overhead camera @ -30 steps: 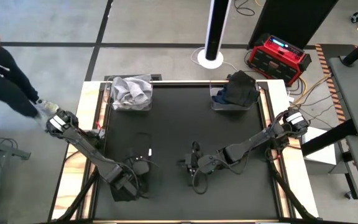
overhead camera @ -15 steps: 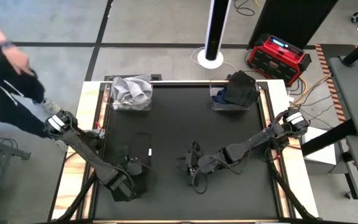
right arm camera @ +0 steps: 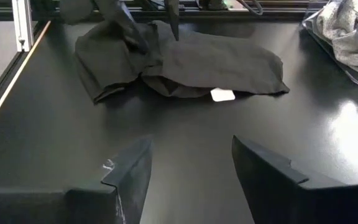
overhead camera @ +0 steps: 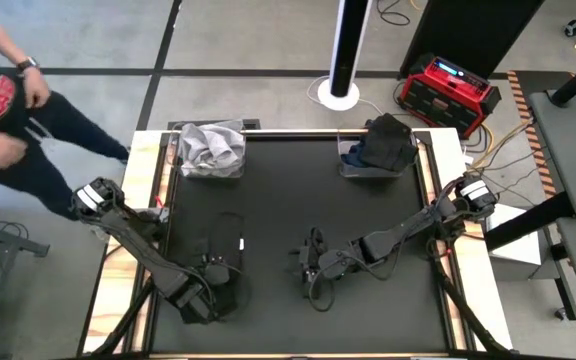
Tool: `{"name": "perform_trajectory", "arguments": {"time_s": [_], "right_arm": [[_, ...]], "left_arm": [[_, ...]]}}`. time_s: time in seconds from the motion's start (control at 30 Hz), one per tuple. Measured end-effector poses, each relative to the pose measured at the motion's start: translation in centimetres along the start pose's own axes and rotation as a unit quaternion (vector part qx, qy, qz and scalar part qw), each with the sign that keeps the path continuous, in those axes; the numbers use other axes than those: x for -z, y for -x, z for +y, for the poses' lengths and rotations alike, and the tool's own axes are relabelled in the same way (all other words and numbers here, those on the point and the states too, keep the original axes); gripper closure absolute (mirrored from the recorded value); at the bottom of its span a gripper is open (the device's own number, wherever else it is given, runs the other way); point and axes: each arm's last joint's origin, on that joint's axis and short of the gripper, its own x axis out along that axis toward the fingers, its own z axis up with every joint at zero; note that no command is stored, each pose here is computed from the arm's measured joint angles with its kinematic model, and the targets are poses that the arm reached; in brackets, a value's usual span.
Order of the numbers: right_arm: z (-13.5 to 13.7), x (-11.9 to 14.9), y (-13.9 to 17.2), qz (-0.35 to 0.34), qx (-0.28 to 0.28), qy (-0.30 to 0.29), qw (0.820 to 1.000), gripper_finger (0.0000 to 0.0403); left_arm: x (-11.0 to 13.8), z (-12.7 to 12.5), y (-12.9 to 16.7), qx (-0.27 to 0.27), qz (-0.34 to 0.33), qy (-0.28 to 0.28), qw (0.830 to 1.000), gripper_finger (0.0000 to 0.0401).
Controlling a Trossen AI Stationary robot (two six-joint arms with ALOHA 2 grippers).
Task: Sort towels by color in basket
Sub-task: Put the black towel into the right transparent bin
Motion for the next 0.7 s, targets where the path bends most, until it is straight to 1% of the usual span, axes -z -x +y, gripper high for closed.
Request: {"name": "perform_trajectory", "arguments": {"time_s": [0.13, 0.23, 0.33, 0.43, 0.53, 0.7], "right_arm": [[0.0, 0.1, 0.0, 0.003, 0.000, 0.002, 1.000, 0.0186], [0.0, 0.1, 0.0, 0.003, 0.000, 0.002, 1.000, 0.0182], [0.0, 0.1, 0.0, 0.003, 0.001, 0.002, 1.000, 0.0178], [0.0, 0.1, 0.0, 0.003, 0.001, 0.002, 1.000, 0.0175], [0.0, 0.1, 0.0, 0.004, 0.000, 0.003, 1.000, 0.0174], [0.0, 0.2, 0.0, 0.009, 0.001, 0.005, 1.000, 0.0179]], "left_arm": [[-0.1, -0.3, 0.6, 0.015, -0.003, -0.012, 1.000, 0.0203], [0.0, -0.4, 0.7, 0.022, 0.007, -0.024, 0.999, 0.0190], [0.3, -0.2, 0.3, 0.018, 0.016, -0.037, 0.999, 0.0181], [0.4, -0.2, 0.0, 0.005, 0.005, -0.046, 0.999, 0.0185], [0.4, -0.3, -0.3, -0.004, -0.007, -0.062, 0.998, 0.0208], [0.6, -0.4, -0.7, -0.010, -0.004, -0.069, 0.998, 0.0285]]}}
